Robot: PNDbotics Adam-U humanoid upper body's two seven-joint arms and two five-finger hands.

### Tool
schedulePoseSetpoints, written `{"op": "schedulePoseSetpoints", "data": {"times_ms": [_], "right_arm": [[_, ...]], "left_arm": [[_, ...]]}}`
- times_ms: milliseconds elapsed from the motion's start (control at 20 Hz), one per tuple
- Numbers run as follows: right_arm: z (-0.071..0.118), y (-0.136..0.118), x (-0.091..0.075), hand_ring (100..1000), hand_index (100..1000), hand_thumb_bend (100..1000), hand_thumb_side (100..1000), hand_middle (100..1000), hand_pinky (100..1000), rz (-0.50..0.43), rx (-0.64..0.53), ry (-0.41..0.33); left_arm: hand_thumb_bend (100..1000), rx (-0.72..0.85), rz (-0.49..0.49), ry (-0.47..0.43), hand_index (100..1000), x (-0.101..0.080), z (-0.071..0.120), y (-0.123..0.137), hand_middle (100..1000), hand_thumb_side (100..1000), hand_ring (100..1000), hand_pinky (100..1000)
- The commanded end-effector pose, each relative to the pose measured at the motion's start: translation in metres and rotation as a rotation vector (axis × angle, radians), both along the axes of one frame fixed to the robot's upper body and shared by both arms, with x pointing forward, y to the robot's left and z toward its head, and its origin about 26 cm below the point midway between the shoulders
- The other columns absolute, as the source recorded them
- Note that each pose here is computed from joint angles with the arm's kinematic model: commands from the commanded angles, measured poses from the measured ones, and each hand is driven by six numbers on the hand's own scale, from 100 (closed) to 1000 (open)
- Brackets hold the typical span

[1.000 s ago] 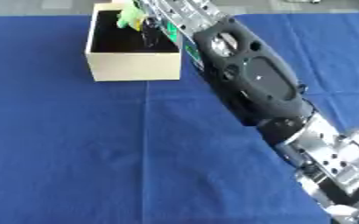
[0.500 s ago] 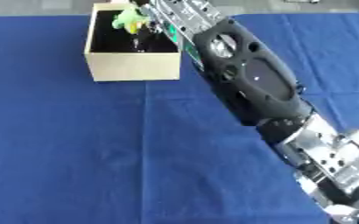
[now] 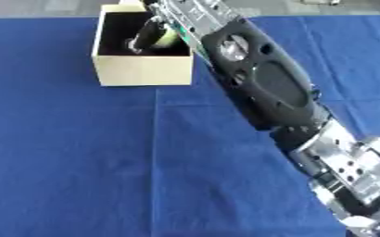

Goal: Pick up objects on the table and place them in the box.

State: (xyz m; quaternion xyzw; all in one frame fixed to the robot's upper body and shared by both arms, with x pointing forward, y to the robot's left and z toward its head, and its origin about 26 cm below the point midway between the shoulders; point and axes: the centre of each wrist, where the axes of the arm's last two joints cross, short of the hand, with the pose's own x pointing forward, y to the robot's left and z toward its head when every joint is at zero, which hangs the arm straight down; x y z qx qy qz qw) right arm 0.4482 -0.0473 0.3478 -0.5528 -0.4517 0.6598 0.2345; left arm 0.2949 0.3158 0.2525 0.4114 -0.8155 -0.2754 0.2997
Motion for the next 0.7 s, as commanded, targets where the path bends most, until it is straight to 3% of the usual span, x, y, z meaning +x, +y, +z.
{"op": "schedulePoseSetpoints", "data": {"times_ms": [50,250,450,700], "right_arm": [[0.016,0.001,-0.005,994,960,422,809,900,931,0.007,-0.005,-0.045],[0.020,0.004,-0.009,985,956,300,762,894,926,0.027,0.030,-0.061],[0.028,0.005,-0.020,970,935,100,645,875,922,0.067,0.092,-0.070],[0.043,0.001,-0.047,950,858,100,487,864,911,0.155,0.159,-0.088]], "left_arm": [[370,0.010,0.000,-0.015,745,-0.003,0.006,0.001,556,550,560,430],[370,0.009,0.002,-0.010,744,-0.003,0.006,0.001,557,551,561,430],[371,0.013,0.001,-0.007,745,-0.003,0.006,0.001,558,554,562,432],[373,0.018,0.003,0.000,744,-0.003,0.006,0.001,559,557,563,432]]}}
